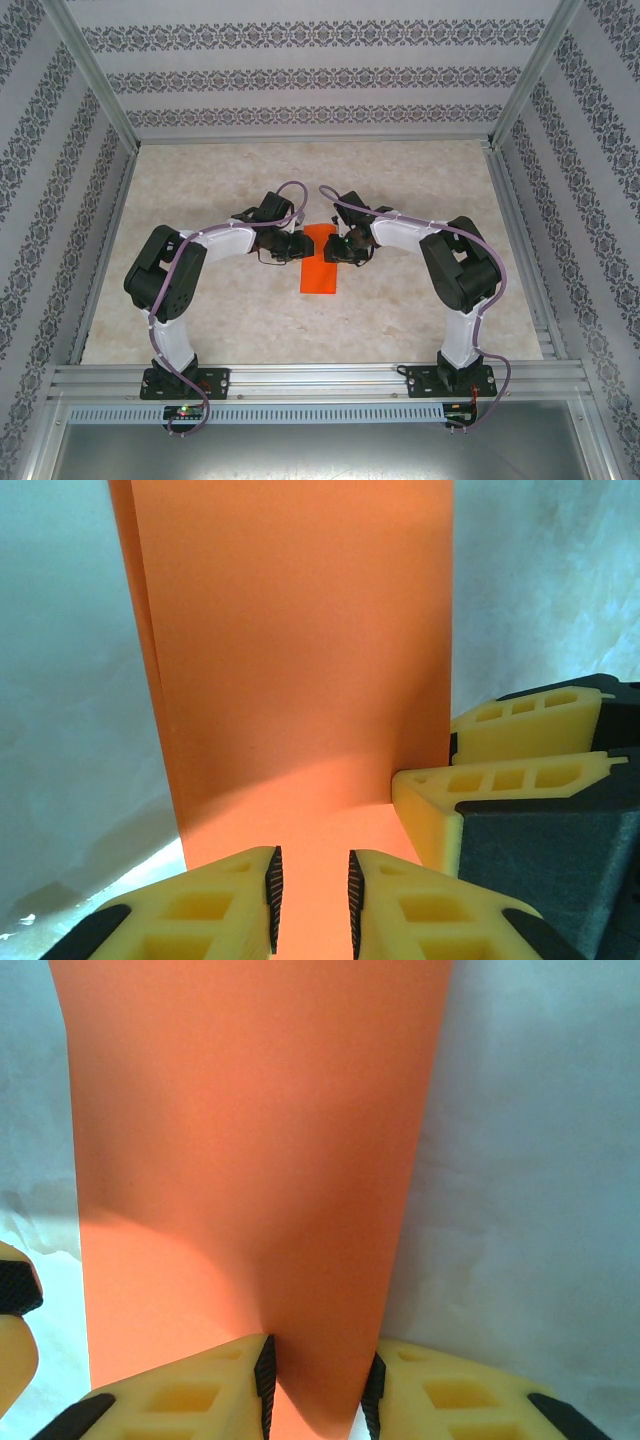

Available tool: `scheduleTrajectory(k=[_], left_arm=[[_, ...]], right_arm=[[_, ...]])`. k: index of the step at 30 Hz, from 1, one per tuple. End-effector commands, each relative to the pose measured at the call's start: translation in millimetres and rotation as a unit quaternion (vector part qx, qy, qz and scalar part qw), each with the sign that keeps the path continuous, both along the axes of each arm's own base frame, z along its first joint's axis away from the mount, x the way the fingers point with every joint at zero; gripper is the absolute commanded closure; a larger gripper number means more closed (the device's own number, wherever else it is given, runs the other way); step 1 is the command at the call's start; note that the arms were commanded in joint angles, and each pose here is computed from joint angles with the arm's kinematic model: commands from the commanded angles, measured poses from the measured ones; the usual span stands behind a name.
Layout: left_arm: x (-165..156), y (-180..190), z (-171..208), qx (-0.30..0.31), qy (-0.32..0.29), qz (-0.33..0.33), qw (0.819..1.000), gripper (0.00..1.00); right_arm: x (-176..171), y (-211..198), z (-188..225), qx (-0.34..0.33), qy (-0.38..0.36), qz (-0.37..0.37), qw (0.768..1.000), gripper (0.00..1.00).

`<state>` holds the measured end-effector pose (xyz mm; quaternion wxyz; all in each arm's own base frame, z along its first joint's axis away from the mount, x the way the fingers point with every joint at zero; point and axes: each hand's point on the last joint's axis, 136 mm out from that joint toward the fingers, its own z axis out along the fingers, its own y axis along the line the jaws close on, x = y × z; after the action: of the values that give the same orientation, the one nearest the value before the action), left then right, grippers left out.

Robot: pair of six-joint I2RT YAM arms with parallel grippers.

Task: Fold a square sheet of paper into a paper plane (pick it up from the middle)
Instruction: Hold the square sheet of paper at the center of the table.

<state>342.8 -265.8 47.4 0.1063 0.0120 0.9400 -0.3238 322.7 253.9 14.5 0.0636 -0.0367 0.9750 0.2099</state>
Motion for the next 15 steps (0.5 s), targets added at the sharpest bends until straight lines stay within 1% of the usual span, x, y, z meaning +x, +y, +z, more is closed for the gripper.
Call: scheduleTrajectory(k=[1, 15], left_arm=[[2.1, -4.1, 12.6, 0.003, -0.016, -0.009, 1.0, 0.72], [5.3, 5.6, 19.2, 0.027, -0.03, 0.002, 0.999, 0.72]], right_arm=[[-20.3, -30.7, -39.4, -0.073, 0.038, -0.006, 0.997, 0.68], [-19.2, -31.5, -38.8, -0.078, 0.035, 0.001, 0.996, 0.67]])
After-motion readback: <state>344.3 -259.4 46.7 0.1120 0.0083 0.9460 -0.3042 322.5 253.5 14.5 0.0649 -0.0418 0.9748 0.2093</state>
